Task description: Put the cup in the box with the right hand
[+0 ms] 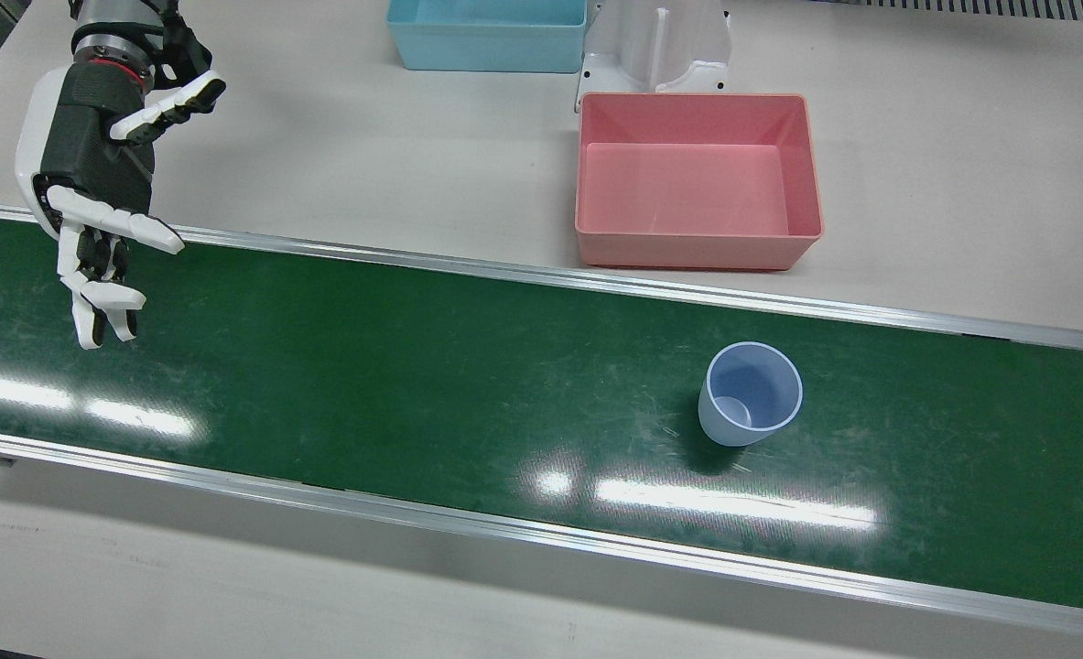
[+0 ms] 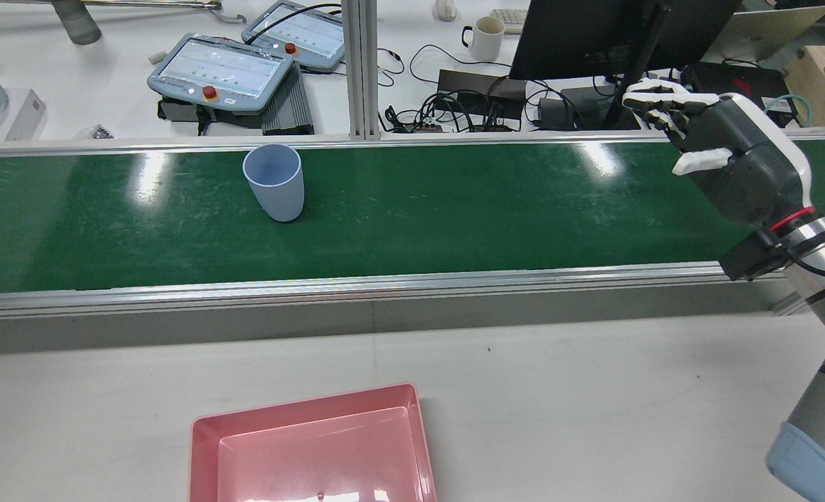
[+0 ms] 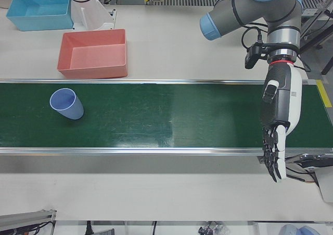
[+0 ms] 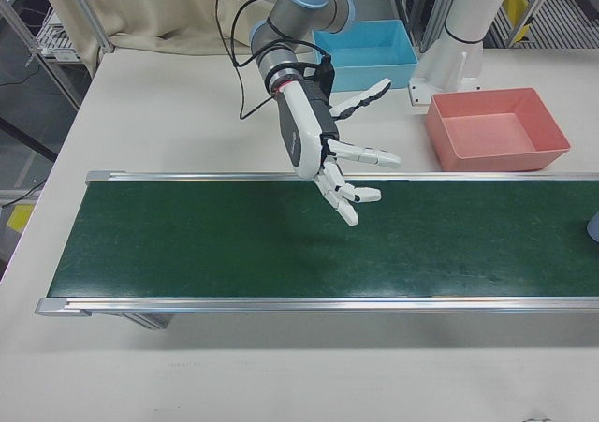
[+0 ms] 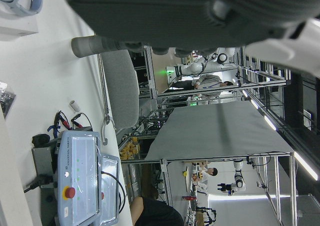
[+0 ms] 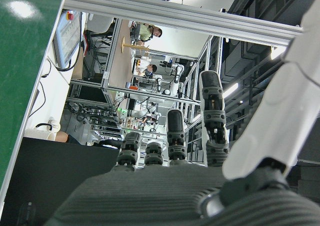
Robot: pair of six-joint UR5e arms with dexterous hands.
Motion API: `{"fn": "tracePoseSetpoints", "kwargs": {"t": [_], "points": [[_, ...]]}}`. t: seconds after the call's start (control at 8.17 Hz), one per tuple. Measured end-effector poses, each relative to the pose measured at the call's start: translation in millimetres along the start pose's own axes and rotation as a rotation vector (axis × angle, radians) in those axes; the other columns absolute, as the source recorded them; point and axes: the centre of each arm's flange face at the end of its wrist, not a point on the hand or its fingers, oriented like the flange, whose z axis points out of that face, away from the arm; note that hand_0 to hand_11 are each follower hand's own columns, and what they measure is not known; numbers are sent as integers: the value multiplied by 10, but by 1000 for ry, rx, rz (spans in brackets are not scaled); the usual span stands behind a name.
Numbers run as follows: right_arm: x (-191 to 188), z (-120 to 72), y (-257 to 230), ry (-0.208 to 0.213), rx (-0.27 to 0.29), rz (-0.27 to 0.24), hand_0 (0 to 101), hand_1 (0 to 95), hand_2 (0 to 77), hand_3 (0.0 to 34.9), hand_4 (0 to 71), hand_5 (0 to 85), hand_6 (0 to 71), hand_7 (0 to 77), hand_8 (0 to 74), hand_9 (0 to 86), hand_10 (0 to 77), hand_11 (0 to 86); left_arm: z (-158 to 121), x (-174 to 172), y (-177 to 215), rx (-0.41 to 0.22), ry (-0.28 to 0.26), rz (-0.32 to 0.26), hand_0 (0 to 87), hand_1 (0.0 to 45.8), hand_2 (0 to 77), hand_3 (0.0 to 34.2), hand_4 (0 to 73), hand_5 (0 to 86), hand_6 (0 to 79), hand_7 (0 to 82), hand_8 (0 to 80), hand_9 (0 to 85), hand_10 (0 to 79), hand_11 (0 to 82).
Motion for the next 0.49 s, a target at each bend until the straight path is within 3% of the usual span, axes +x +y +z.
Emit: {"fn": "tracePoseSetpoints", "kwargs": {"t": [0.49], "points": [[-3, 0, 1, -1, 0, 0, 496, 38, 5, 1, 360, 33, 82, 393, 33, 104, 82, 142, 0, 0, 0, 0, 0, 0, 0, 5, 5, 0, 0, 0, 0, 0, 0, 5, 0, 0]]}}
